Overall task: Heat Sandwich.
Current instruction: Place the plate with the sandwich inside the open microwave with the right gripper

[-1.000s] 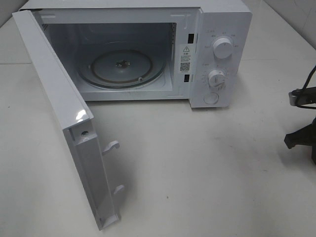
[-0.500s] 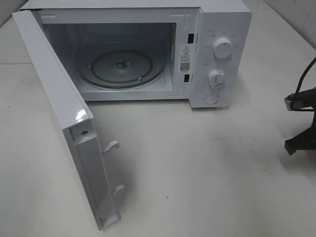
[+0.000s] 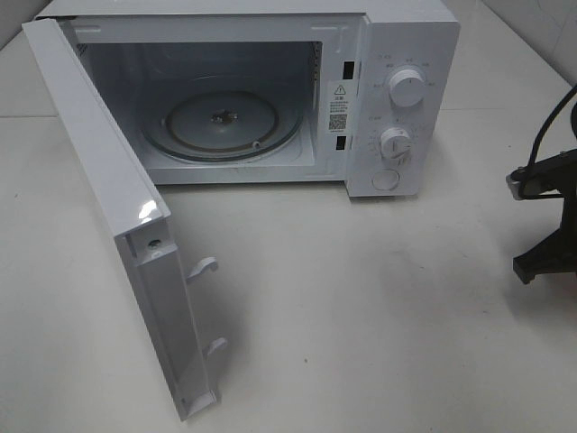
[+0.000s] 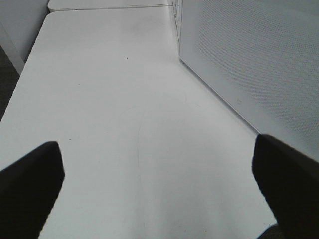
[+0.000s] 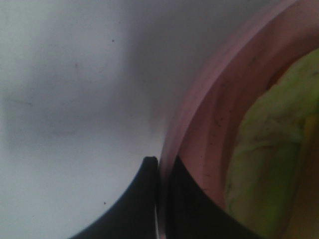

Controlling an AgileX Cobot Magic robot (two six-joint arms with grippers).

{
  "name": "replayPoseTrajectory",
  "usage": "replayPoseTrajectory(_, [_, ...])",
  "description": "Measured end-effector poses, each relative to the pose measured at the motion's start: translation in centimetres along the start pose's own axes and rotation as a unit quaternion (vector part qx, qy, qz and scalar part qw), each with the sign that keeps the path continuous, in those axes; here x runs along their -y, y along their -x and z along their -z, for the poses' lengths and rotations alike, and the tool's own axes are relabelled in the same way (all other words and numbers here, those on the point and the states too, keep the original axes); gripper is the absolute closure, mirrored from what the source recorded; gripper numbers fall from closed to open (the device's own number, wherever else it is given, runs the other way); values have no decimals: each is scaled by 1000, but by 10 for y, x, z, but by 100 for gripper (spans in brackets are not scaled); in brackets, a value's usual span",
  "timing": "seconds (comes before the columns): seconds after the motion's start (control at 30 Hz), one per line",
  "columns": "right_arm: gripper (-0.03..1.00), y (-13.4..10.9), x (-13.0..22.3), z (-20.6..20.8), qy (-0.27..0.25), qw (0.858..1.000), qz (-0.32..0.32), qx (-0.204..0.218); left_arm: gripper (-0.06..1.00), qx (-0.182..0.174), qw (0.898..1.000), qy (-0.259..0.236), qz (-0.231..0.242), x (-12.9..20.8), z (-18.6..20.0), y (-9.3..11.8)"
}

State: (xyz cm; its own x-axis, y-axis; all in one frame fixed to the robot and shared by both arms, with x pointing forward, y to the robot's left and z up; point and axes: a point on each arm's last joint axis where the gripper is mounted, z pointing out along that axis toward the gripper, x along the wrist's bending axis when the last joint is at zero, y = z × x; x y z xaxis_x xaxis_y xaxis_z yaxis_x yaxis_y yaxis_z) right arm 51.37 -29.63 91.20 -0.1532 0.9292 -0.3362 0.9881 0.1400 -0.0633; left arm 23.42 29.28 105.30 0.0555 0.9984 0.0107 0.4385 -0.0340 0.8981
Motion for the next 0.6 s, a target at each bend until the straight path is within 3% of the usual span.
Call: replayPoseTrajectory(0.6, [95,-26,15,42,23,998,53,21,-3,0,1000,0,0,0,0,0])
